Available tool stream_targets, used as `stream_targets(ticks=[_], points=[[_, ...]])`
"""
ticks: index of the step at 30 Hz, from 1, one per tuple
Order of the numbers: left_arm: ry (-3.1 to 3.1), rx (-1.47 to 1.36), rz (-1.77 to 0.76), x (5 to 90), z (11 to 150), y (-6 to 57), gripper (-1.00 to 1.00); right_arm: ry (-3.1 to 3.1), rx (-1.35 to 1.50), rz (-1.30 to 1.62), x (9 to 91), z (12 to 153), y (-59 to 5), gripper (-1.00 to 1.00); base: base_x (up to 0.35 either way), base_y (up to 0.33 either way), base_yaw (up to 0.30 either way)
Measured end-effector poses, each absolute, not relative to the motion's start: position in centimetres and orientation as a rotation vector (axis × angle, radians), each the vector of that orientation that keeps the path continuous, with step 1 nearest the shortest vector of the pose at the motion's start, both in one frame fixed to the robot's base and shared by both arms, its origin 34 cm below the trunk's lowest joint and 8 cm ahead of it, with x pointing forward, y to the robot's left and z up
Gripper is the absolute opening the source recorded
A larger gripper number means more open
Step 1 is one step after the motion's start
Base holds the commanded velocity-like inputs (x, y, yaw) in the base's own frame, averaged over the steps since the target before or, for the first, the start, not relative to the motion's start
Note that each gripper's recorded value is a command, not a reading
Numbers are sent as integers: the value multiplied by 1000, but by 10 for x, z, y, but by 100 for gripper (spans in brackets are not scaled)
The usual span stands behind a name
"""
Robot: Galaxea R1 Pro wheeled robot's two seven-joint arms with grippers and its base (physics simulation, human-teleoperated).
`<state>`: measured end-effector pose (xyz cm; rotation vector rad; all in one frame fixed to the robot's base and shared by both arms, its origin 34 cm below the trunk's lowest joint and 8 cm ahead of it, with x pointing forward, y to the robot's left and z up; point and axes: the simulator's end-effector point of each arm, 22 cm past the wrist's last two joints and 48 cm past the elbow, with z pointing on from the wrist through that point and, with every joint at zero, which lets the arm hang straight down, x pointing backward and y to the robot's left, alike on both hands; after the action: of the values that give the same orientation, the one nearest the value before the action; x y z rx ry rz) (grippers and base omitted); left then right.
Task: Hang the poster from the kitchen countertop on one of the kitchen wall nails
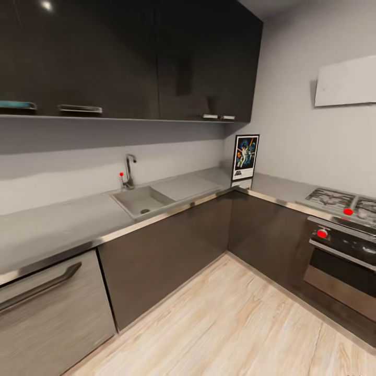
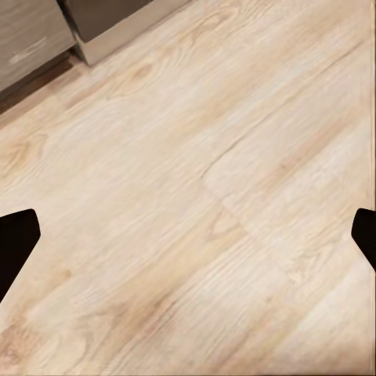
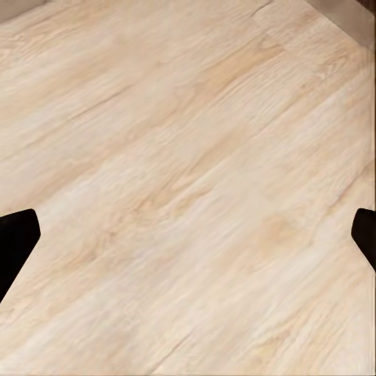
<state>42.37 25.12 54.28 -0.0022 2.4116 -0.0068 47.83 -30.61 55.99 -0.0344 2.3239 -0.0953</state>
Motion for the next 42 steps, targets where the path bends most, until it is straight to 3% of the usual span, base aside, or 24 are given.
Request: stream_targets(ticks=[20,42], points=[[2410,3,5,424,543,258,100,2321,-37,-95,479,560,-306,100,322,-157,-38],[2401,4,7,426,546,259,100,2313,-35,-94,481,563,-305,100,316,-147,-240]])
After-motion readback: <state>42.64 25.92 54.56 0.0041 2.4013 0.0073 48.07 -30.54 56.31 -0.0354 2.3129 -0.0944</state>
